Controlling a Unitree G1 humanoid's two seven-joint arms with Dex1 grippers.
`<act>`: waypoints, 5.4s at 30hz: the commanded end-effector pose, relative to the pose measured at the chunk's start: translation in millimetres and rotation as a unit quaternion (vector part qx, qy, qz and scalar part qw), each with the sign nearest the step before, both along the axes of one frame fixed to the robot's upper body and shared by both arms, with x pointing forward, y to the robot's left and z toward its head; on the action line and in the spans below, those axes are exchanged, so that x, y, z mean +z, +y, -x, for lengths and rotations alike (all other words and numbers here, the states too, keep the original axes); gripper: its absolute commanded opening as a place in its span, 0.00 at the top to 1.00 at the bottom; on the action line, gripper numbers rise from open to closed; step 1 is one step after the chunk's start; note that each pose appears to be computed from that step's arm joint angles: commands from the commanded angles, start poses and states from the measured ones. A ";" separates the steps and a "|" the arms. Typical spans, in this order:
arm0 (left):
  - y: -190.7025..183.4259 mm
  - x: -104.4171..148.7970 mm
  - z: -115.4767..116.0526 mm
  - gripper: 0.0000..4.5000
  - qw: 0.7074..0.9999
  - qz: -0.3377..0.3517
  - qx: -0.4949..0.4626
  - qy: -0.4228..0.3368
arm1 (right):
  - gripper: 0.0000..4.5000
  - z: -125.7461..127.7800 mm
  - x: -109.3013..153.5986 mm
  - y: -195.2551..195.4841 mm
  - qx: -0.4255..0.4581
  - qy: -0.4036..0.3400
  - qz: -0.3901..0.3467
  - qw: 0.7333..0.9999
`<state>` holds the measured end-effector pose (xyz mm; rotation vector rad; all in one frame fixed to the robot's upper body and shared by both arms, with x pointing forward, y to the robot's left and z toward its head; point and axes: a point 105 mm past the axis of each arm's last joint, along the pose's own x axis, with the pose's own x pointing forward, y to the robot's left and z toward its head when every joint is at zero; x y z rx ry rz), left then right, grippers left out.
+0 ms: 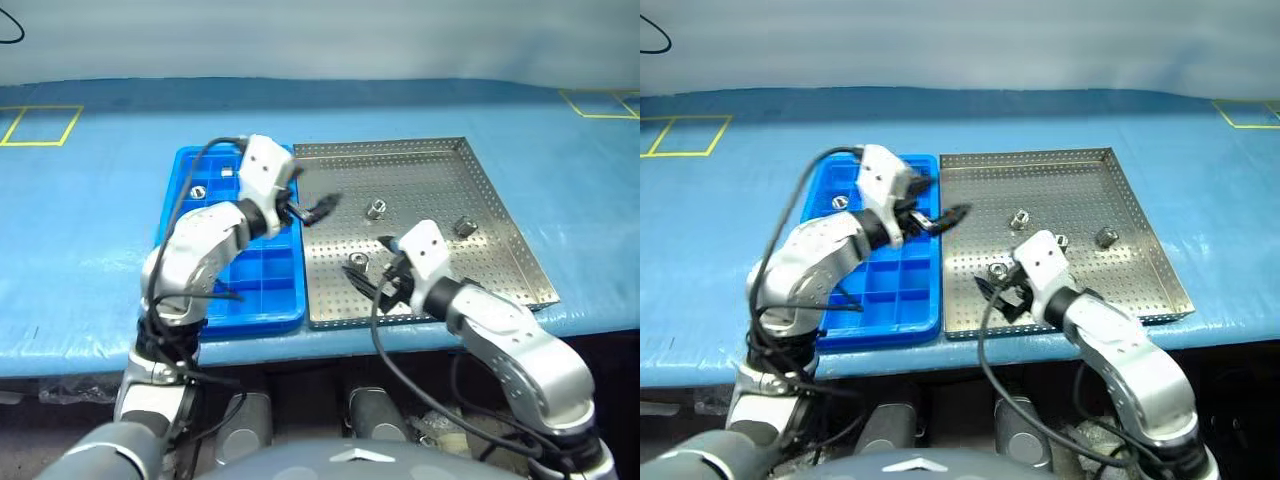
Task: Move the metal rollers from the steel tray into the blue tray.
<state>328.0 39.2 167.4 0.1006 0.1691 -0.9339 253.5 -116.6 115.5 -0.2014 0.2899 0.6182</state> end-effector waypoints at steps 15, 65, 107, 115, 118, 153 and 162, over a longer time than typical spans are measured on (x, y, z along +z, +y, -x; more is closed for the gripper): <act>-44.0 -86.8 0.4 0.01 0.955 -0.206 -0.170 0.126 | 0.00 19.6 10.4 -25.0 -0.100 -0.025 -0.016 0.995; 143.6 -54.7 20.1 0.64 0.895 -0.050 0.443 0.003 | 0.00 2.0 38.8 118.3 0.235 -0.060 -0.064 0.968; 57.0 -5.6 3.0 0.01 0.983 0.023 0.181 0.003 | 0.00 -4.6 36.3 62.4 0.099 -0.066 -0.065 0.991; 2.3 -28.8 -59.2 0.01 0.994 -0.052 0.083 0.047 | 0.00 3.0 25.9 26.2 0.013 -0.054 -0.049 0.997; -25.3 -37.4 -74.8 0.01 0.994 -0.062 0.060 0.066 | 0.00 6.5 24.5 23.2 -0.007 -0.053 -0.053 0.997; -17.1 -103.7 -101.4 0.14 0.963 -0.144 0.183 0.133 | 0.00 11.4 23.5 17.2 -0.051 -0.054 -0.058 0.996; -18.3 -106.6 -98.8 0.80 0.963 -0.145 0.177 0.140 | 0.00 10.3 23.8 14.9 -0.055 -0.055 -0.056 0.995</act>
